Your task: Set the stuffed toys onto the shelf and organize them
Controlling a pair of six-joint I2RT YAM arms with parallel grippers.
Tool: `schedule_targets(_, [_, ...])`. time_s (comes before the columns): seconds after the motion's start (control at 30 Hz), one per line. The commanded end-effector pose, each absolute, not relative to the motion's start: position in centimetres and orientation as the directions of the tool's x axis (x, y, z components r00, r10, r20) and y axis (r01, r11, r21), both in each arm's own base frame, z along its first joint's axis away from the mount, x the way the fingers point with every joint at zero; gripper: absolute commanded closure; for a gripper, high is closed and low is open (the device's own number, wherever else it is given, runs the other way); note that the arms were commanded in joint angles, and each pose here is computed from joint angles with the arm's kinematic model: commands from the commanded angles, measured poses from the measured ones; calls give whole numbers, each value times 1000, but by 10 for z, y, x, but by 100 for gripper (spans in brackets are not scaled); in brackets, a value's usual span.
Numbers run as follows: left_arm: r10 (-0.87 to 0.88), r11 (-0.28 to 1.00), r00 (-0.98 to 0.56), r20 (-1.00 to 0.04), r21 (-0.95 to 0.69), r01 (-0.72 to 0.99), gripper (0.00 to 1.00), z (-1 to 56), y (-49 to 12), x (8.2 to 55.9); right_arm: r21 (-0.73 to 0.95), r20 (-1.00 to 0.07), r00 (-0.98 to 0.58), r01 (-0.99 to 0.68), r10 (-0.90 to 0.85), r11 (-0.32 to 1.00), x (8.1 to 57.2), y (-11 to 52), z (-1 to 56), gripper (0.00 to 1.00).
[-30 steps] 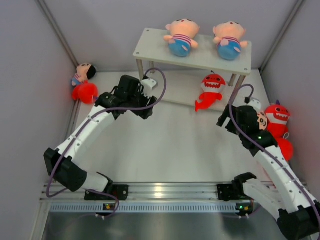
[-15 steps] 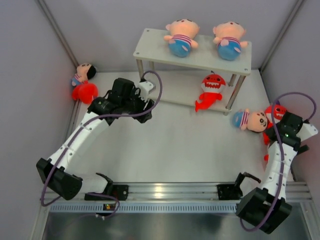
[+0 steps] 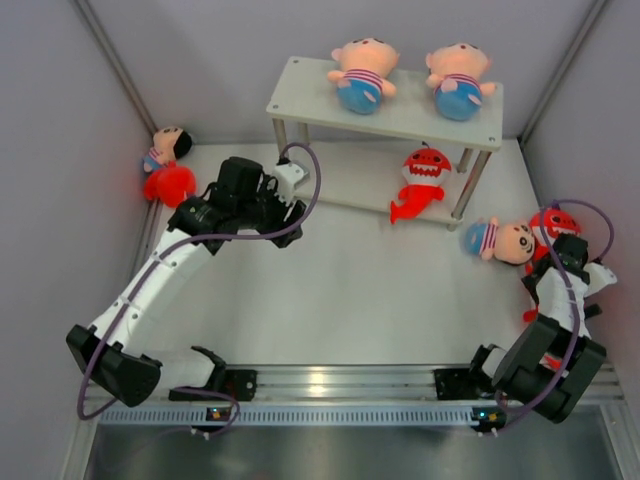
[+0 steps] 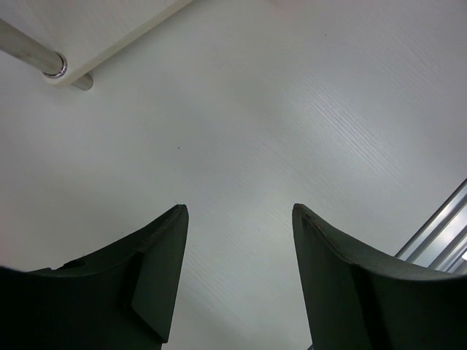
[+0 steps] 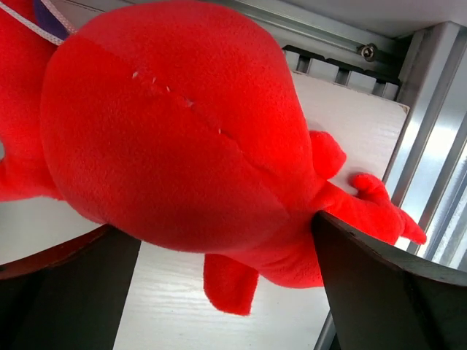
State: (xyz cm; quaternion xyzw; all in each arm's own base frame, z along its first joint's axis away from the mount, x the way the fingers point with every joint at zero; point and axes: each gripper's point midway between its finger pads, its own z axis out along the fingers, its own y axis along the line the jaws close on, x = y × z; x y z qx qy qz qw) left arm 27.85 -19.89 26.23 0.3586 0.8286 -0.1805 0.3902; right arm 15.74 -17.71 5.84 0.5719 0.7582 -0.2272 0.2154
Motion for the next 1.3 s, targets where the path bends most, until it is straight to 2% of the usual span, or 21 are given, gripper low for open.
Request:
schedule_targets(0.0, [446,671,-395,-803,8,742,35,278,-196,276,-67,-651,-236,965,721,256,178,-199,71,1])
schedule_targets(0.03, [443,672,-396,-804,6,740,35,280,-197,277,-80,-659,-250,961,709,264,177,-201,72,6])
schedule_targets(0.1, [440,673,-396,-806,4,740,35,281,-197,277,-92,-680,-241,965,692,245,173,-205,77,27])
schedule_targets(0.13, [439,673,-398,-806,1,739,35,282,-197,277,-88,-685,-236,966,689,243,173,-206,79,53])
schedule_targets(0.2, [437,672,-398,-807,-1,740,35,283,-198,278,-61,-696,-240,959,677,277,178,-205,86,78])
schedule_targets(0.23, [437,672,-398,-807,-1,740,35,283,-198,278,-48,-702,-239,956,671,291,180,-205,89,100])
schedule_targets(0.37, [437,673,-400,-806,-2,740,35,283,-198,277,27,-751,-194,946,631,324,185,-201,114,100])
schedule_targets(0.47, [441,674,-403,-802,-1,739,35,282,-197,276,153,-817,-83,923,571,353,187,-194,155,100])
schedule_targets(0.63, [435,673,-393,-811,3,740,35,289,-197,275,289,-868,32,844,496,452,196,-180,215,100])
schedule_targets(0.77, [436,668,-386,-813,5,744,35,293,-197,274,344,-882,56,756,468,557,205,-162,262,100])
schedule_targets(0.93, [432,636,-367,-824,-10,771,35,302,-200,265,429,-888,82,503,453,750,234,-118,337,100])
schedule_targets(1.1, [434,607,-344,-832,-12,794,35,306,-202,258,376,-926,53,227,374,899,246,-67,385,100])
schedule_targets(1.27, [424,573,-329,-844,-30,819,35,315,-208,251,319,-947,21,-77,322,945,249,-10,404,100])
